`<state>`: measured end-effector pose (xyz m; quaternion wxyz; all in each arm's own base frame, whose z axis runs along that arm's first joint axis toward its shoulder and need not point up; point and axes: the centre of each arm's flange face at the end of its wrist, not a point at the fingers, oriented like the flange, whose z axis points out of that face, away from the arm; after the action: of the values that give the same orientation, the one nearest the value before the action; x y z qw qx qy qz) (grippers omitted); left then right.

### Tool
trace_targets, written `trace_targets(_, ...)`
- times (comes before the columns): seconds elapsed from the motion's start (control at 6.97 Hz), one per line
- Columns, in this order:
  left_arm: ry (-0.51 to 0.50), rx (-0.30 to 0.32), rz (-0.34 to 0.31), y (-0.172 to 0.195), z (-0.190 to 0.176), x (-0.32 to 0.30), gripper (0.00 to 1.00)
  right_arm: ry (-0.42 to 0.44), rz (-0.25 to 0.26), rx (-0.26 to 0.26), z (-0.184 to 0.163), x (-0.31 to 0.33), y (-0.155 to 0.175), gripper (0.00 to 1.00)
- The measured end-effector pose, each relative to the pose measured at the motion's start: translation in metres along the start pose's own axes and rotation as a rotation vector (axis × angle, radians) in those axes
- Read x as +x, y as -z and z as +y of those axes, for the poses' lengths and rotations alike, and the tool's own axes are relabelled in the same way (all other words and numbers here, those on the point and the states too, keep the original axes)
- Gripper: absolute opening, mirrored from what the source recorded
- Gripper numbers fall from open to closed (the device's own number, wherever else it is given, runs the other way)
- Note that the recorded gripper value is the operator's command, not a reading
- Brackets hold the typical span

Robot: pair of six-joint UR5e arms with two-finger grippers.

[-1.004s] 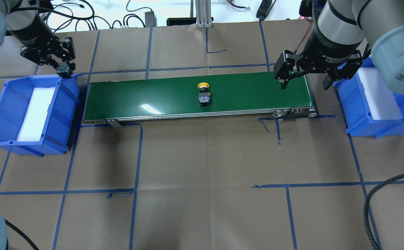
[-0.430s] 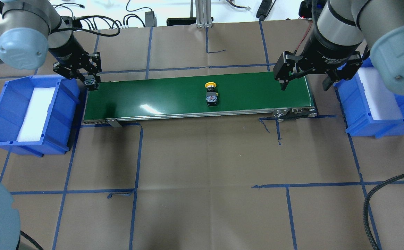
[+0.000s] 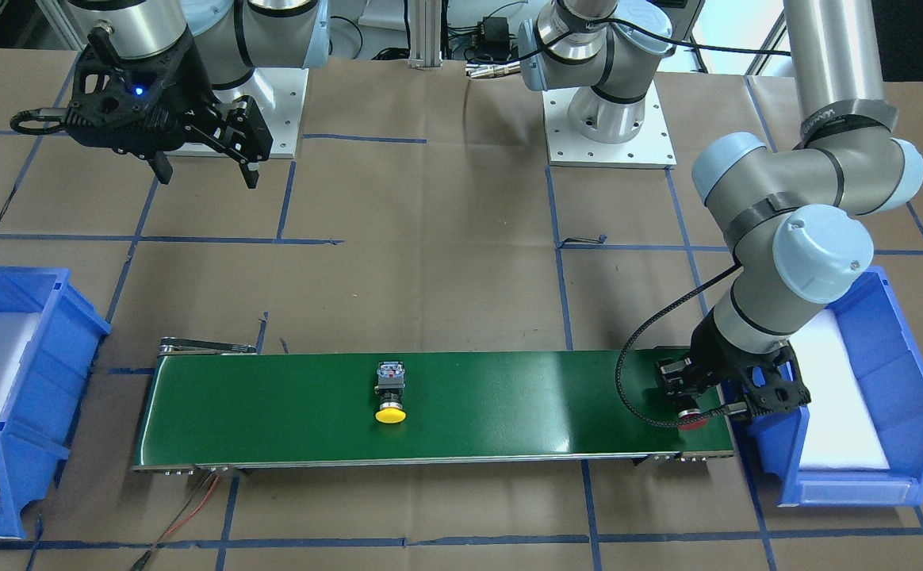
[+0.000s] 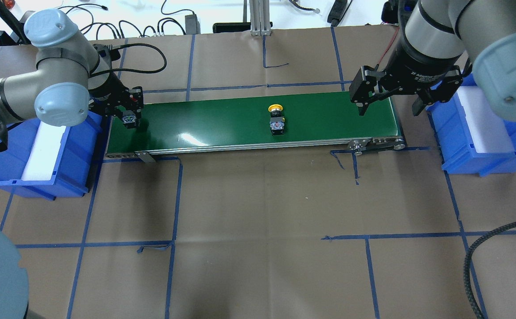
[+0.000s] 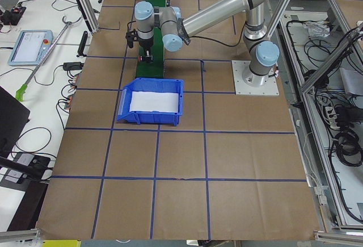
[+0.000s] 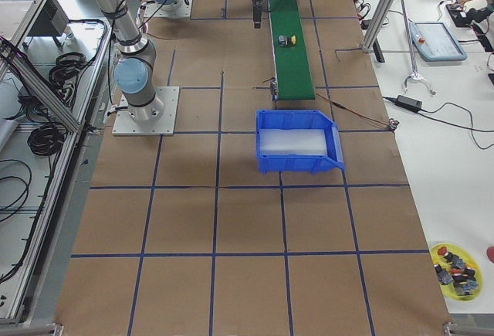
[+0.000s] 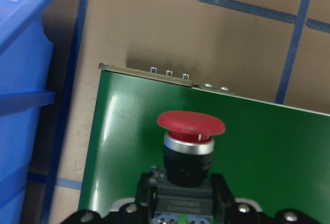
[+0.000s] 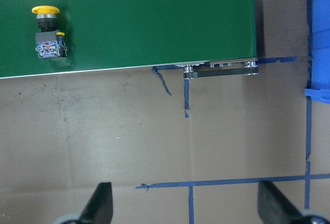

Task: Transport two buttons from left to right
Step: 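Carry the red button onto the conveyor and release it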

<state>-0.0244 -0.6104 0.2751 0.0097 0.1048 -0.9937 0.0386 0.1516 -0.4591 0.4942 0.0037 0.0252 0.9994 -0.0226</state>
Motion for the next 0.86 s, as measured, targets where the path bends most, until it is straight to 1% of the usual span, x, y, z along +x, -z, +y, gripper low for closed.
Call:
trace_targets(0.14, -0.006, -0.005, 0.0, -0.007, 0.006, 0.001, 0.18, 0.0, 0.0, -0.001, 0.0, 0.0, 0.0, 1.0)
trace_targets(0.29, -0.011, -0.011, 0.0, -0.011, 0.01, 0.001, 0.64, 0.0, 0.0, -0.001, 0.0, 0.0, 0.0, 1.0)
trace_targets(0.43, -0.015, -0.013, 0.0, -0.013, 0.011, 0.002, 0.99, 0.0, 0.0, -0.002, 0.0, 0.0, 0.0, 1.0)
trace_targets(0.57, -0.017, -0.008, 0.001, -0.011, 0.011, 0.003, 1.0, 0.0, 0.0, -0.002, 0.0, 0.0, 0.0, 1.0)
trace_targets(0.86, -0.019, 0.028, 0.004, 0.007, 0.004, 0.004, 1.0, -0.001, 0.0, -0.002, 0.0, 0.0, 0.0, 1.0)
